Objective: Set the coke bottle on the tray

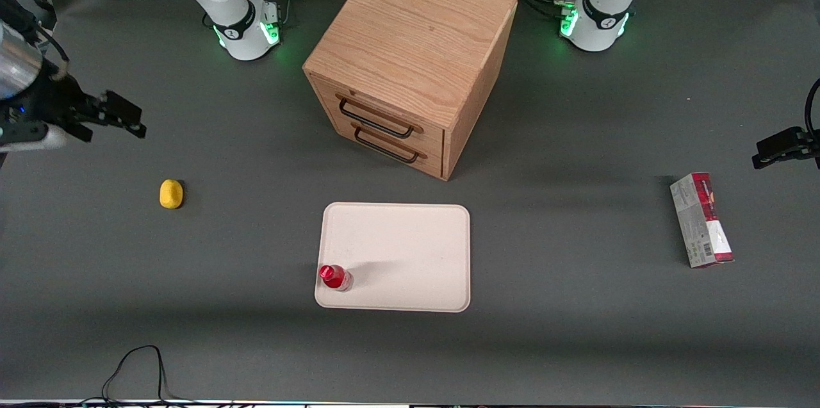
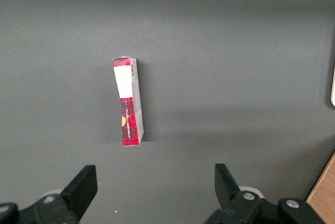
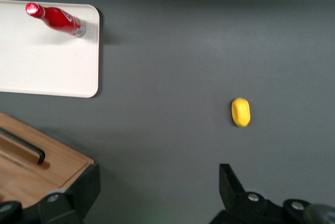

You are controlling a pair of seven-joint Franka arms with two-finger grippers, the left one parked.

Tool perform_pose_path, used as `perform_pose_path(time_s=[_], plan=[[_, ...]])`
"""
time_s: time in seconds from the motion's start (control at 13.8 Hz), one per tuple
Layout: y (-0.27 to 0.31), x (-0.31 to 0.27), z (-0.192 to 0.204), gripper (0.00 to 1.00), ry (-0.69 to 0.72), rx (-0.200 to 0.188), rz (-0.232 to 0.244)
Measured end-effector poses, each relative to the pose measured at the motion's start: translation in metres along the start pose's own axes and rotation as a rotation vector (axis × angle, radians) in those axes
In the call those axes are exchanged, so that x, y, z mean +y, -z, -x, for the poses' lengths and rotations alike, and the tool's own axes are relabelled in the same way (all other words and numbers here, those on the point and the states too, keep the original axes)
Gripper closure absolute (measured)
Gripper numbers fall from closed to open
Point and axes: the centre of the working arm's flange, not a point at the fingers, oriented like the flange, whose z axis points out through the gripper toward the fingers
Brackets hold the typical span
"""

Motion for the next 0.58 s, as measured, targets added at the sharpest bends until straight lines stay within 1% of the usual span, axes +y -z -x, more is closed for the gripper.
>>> perform_pose_path(time_s=[0.14, 0.43, 0.58], plan=[[0.003, 0.008, 0.01, 0.0, -0.009, -0.001, -0.008], [-0.011, 0.006, 0.008, 0.0, -0.006, -0.023, -0.005], [-0.014, 0.004, 0.004, 0.0, -0.004, -0.016, -0.003]])
